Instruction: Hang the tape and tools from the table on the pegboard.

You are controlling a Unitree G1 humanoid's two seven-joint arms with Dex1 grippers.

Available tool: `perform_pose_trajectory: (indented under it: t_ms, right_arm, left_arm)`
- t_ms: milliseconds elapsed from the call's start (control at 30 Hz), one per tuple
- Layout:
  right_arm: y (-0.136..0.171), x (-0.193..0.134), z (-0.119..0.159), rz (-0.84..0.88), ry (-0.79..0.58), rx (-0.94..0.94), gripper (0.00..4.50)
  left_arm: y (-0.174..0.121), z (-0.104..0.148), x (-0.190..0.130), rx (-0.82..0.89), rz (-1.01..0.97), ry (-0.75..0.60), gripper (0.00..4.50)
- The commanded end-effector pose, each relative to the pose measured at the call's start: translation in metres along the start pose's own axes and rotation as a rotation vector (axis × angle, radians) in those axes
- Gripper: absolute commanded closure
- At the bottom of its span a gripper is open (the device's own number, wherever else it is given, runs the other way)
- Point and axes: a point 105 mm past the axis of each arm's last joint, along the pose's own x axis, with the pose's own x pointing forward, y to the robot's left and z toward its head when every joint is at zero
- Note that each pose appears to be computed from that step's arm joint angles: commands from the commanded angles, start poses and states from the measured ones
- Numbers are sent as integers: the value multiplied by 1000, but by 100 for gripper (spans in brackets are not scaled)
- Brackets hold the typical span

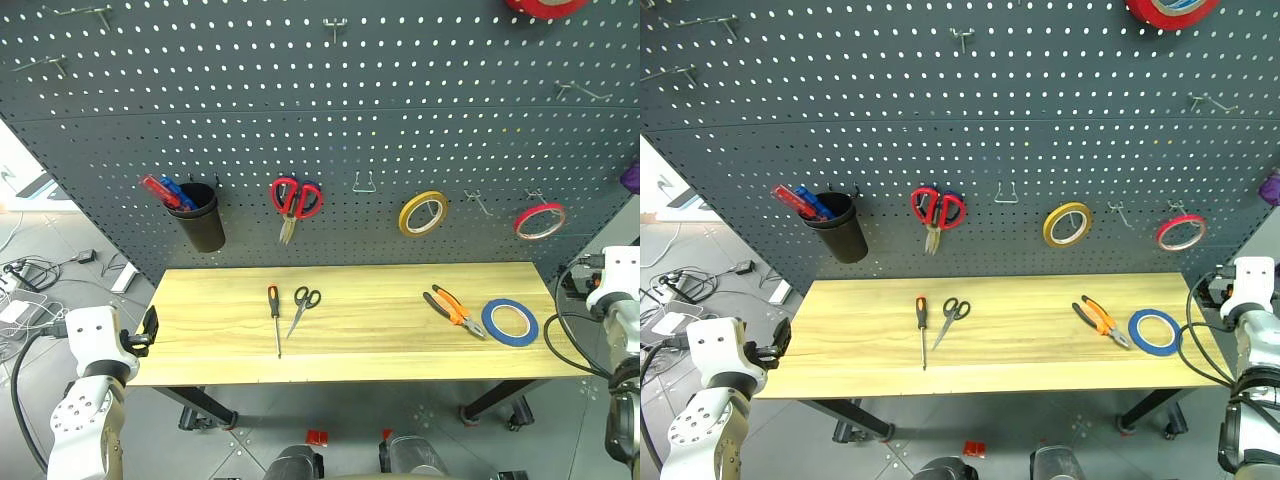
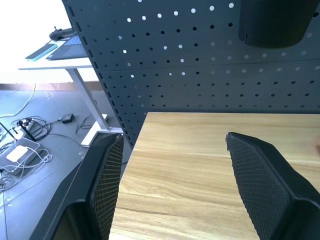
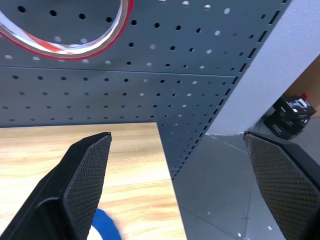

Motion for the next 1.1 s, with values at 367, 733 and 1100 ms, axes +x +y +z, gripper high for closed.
perform_pose_trajectory:
  t_ms: [367, 733, 1100]
  right_arm:
    - [14, 4, 19, 63, -67, -4, 0]
    - [62, -20, -1, 369, 16, -251, 0]
    - [92, -45, 0, 563, 94, -336, 0]
  left_arm:
    - [1, 16, -4, 55, -8, -76, 107]
    - [-37, 34, -1, -14, -157, -85, 107]
    - [-162, 67, -42, 221, -868, -119, 107]
